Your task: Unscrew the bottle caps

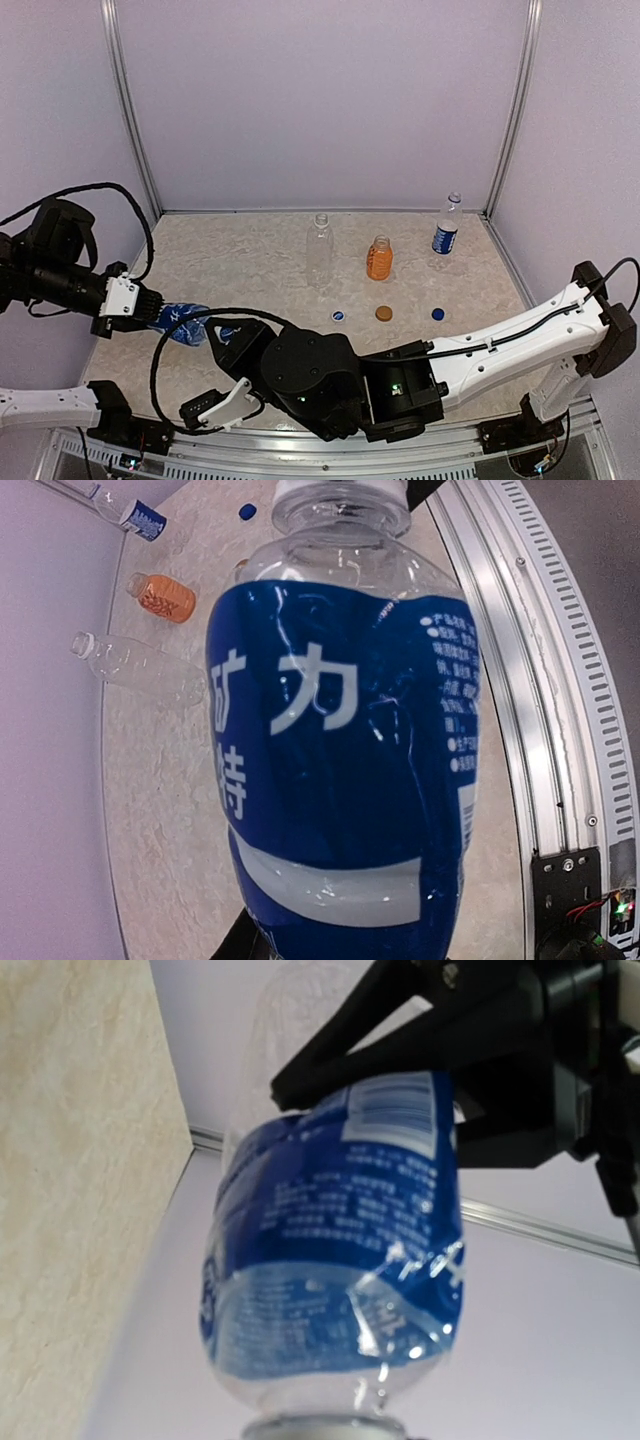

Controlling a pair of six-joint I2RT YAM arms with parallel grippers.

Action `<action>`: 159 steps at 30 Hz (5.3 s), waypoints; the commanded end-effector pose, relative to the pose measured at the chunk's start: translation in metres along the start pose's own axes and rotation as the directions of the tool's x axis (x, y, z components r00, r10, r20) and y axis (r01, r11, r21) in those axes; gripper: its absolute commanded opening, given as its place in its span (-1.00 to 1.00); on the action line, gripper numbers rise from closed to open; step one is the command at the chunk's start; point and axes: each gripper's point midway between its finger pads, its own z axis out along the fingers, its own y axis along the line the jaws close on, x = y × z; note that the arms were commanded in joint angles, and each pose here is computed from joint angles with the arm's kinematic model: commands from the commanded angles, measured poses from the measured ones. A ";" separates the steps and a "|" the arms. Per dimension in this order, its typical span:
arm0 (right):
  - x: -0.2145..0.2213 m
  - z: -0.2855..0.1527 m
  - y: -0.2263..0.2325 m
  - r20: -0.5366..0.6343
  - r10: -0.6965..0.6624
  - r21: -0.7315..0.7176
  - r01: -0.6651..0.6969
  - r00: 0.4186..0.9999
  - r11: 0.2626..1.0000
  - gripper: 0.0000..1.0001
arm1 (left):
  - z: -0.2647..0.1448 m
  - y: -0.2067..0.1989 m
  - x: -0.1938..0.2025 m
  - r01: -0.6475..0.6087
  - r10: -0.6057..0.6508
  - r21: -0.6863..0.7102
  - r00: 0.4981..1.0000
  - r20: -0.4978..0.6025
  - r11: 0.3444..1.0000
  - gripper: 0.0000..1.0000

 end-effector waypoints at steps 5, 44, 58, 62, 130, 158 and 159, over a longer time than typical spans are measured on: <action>0.022 0.003 -0.032 -0.087 0.185 0.112 -0.175 0.979 0.978 0.96 | -0.006 -0.025 0.009 0.068 -0.065 0.082 0.997 -0.031 0.994 -0.91; 0.101 0.067 -0.032 -0.294 0.759 -0.472 -0.602 -0.581 -0.644 -0.31 | -0.001 0.108 0.024 -0.115 0.022 -0.522 0.983 -0.181 0.845 -0.87; 0.094 0.041 -0.002 -0.180 0.984 -0.408 -0.910 -0.006 -0.080 -1.00 | 0.018 0.033 0.049 -0.076 0.030 -0.194 0.974 -0.226 0.978 -0.90; 0.085 0.022 0.011 -0.106 0.914 -0.332 -0.880 0.391 0.338 -1.00 | 0.019 -0.015 0.055 -0.015 0.018 0.014 0.975 -0.220 1.000 -0.93; 0.110 0.197 0.182 -0.630 0.756 -0.088 -0.951 -0.178 -0.297 0.99 | -0.066 0.118 0.004 0.702 -0.613 -0.386 0.712 0.343 0.598 -0.89; -0.003 0.028 -0.160 0.479 0.847 -0.700 -0.682 -0.229 0.211 0.74 | -0.085 0.043 -0.103 0.487 -0.470 0.149 0.648 0.599 0.861 -0.71; -0.004 0.032 -0.157 0.468 0.855 -0.701 -0.683 -0.225 0.204 0.62 | -0.084 0.043 -0.103 0.487 -0.471 0.149 0.648 0.598 0.860 -0.71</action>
